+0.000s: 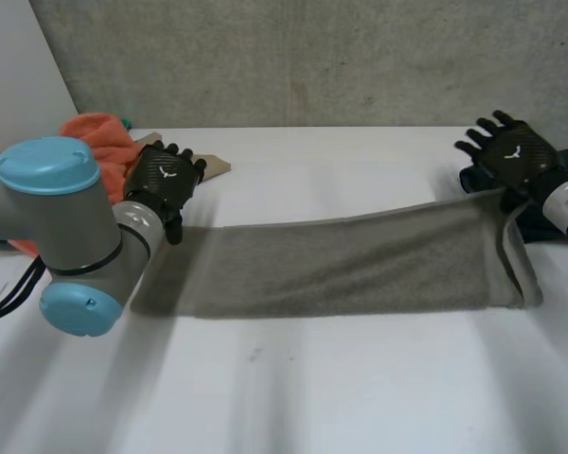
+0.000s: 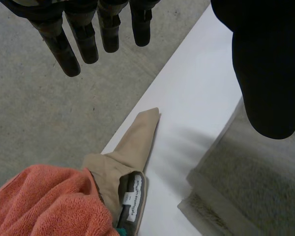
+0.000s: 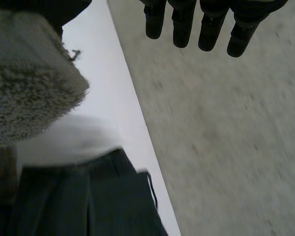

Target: Fold the laundry.

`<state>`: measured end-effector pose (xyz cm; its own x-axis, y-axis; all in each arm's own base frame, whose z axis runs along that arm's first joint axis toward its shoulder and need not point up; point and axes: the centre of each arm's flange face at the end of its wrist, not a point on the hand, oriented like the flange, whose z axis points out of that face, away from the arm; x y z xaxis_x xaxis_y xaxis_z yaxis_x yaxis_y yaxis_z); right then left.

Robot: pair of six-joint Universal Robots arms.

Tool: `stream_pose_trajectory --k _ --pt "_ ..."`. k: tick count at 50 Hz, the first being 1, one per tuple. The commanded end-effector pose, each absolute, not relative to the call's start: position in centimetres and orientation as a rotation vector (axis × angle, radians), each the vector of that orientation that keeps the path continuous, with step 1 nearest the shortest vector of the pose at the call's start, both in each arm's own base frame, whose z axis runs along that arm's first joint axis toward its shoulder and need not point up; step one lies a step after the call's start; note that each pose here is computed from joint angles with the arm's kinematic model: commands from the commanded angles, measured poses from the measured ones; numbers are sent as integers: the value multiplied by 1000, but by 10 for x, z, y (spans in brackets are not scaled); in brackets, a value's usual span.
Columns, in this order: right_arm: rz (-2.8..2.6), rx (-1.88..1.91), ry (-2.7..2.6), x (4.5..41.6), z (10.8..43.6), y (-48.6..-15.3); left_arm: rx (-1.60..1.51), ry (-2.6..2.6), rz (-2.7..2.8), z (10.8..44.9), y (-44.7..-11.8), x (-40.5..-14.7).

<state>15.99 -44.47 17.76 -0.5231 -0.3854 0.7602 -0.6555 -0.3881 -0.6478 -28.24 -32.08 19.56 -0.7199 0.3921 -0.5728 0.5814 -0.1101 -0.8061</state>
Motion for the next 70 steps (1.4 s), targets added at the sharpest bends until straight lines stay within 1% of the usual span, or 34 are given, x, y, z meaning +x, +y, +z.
stream_pose_trajectory --k 1,11,18,23,25,26,28,29,31,32,34,35,38,39,41,42,46,53,56,60,63,64,67,68,69,70 --pt "1846 1217 -1752 145 187 -442 1099 2006 -1933 193 -320 -278" --pt "1674 1242 -2034 144 176 -418 1112 2019 -1928 190 -321 -275" --pt "1570 1145 -2141 136 171 -413 1116 2016 -1931 188 -322 -277" --pt "1589 1138 -2130 138 181 -411 1125 2007 -1947 188 -323 -279" --pt "1623 1158 -2101 147 193 -404 1144 1996 -1971 189 -325 -282" --pt "1663 1202 -2069 161 204 -395 1159 1985 -1999 190 -328 -285" --pt "1710 1262 -2038 176 214 -382 1166 1978 -2024 190 -333 -289" --pt "1763 1318 -2003 188 226 -369 1176 1986 -2043 187 -337 -293" --pt "1821 1373 -1959 197 240 -355 1184 1995 -2071 185 -342 -299" --pt "1876 1422 -1915 205 254 -340 1182 2010 -2102 183 -348 -303" --pt "1937 1463 -1863 209 269 -325 1191 2026 -2135 180 -353 -308" --pt "2001 1509 -1801 215 285 -309 1197 2043 -2167 179 -358 -310" --pt "2087 1570 -1703 224 305 -284 1225 2076 -2210 174 -362 -316" --pt "2143 1605 -1635 228 319 -267 1248 2101 -2229 170 -364 -319" --pt "2193 1628 -1579 231 330 -252 1270 2128 -2232 163 -364 -322" --pt "2240 1636 -1528 233 342 -237 1283 2140 -2234 160 -364 -323" --pt "2350 1638 -1431 234 368 -207 1336 2192 -2210 143 -362 -326" --pt "2523 1623 -1307 231 403 -175 1357 2214 -2190 132 -360 -330" --pt "2581 1596 -1275 230 412 -171 1361 2219 -2188 132 -360 -331" --pt "2632 1546 -1264 227 419 -176 1374 2262 -2146 128 -354 -330" --pt "2620 1453 -1275 215 421 -196 1387 2318 -2085 128 -347 -328" --pt "2592 1403 -1301 206 418 -209 1384 2326 -2068 130 -346 -326" --pt "2544 1346 -1371 193 409 -232 1327 2317 -2059 158 -345 -315" --pt "2509 1318 -1447 185 399 -250 1298 2309 -2069 168 -345 -312" --pt "2492 1308 -1483 181 394 -257 1225 2292 -2071 184 -347 -299" --pt "2478 1298 -1522 178 388 -265 1190 2284 -2066 191 -348 -291"
